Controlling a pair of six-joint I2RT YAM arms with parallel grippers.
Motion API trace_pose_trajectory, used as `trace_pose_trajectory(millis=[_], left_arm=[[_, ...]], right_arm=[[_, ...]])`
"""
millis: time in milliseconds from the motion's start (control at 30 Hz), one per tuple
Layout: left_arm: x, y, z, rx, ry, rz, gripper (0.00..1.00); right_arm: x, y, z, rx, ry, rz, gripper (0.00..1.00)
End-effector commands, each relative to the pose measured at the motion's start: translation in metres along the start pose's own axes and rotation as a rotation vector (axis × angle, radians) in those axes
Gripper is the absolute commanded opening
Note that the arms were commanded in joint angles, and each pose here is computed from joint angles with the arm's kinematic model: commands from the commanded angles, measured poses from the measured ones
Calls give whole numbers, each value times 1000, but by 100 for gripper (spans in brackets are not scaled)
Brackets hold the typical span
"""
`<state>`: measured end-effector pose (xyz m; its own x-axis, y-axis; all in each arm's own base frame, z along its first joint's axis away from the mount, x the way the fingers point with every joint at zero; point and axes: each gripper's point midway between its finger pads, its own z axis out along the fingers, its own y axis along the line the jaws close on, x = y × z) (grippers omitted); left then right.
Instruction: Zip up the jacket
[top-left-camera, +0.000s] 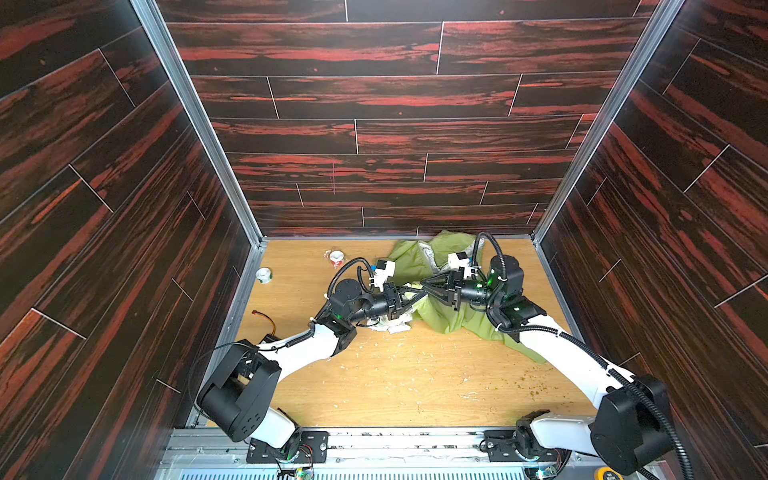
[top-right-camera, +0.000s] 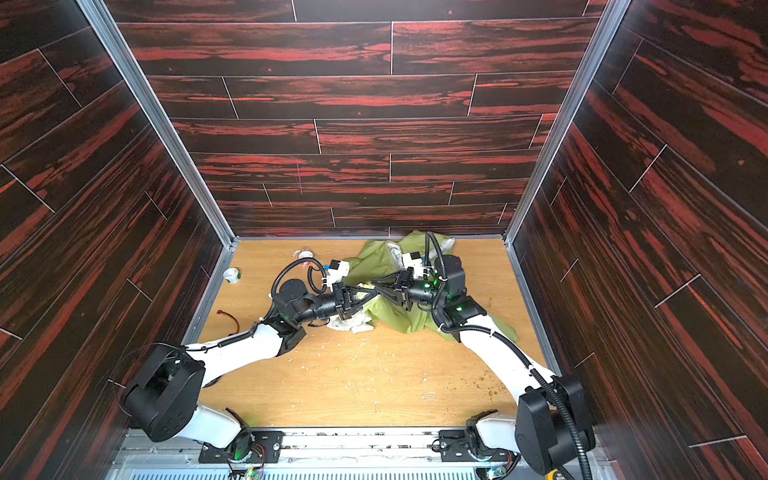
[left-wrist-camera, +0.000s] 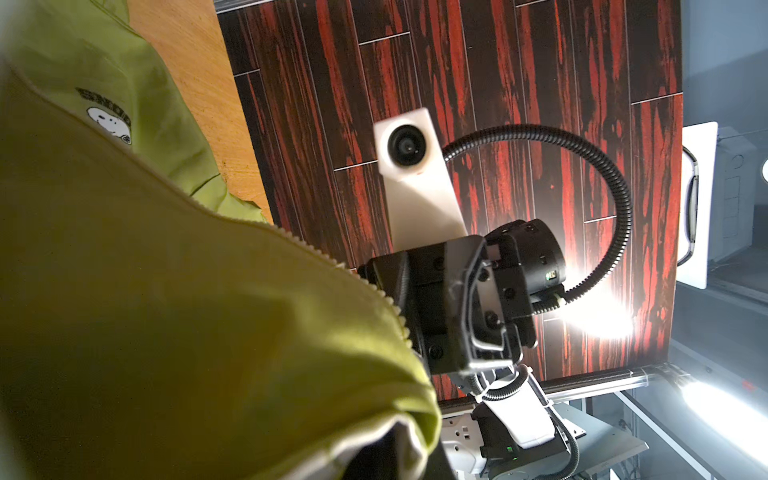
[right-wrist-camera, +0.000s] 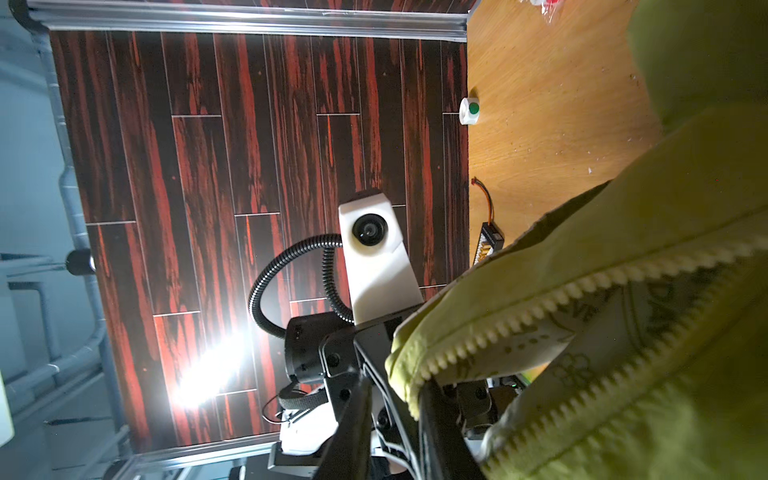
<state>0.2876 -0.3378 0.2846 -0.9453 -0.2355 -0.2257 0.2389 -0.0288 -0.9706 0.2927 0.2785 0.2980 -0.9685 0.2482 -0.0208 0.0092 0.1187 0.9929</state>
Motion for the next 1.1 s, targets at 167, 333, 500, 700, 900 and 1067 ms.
trace_pose_trajectory(millis=[167,333,500,700,900,1067], left_arm=[[-3,-18,0,35,-2,24,0],[-3,-17,-1,21,-8,10,11],[-1,-19,-4,17,-12,7,18],[-1,-23,-6,22,-21,10,15],[-2,-26,-8,38,-31,-11,24],[-1,-27,-10,44,-38,-22,30]], right_arm=[[5,-4,4,-13,28,8,11],[4,-3,4,-13,23,4,0],[2,-1,4,-18,14,1,0],[4,-2,4,-20,10,5,0],[7,-4,1,-26,1,13,0],[7,-3,-1,-25,-9,13,0]])
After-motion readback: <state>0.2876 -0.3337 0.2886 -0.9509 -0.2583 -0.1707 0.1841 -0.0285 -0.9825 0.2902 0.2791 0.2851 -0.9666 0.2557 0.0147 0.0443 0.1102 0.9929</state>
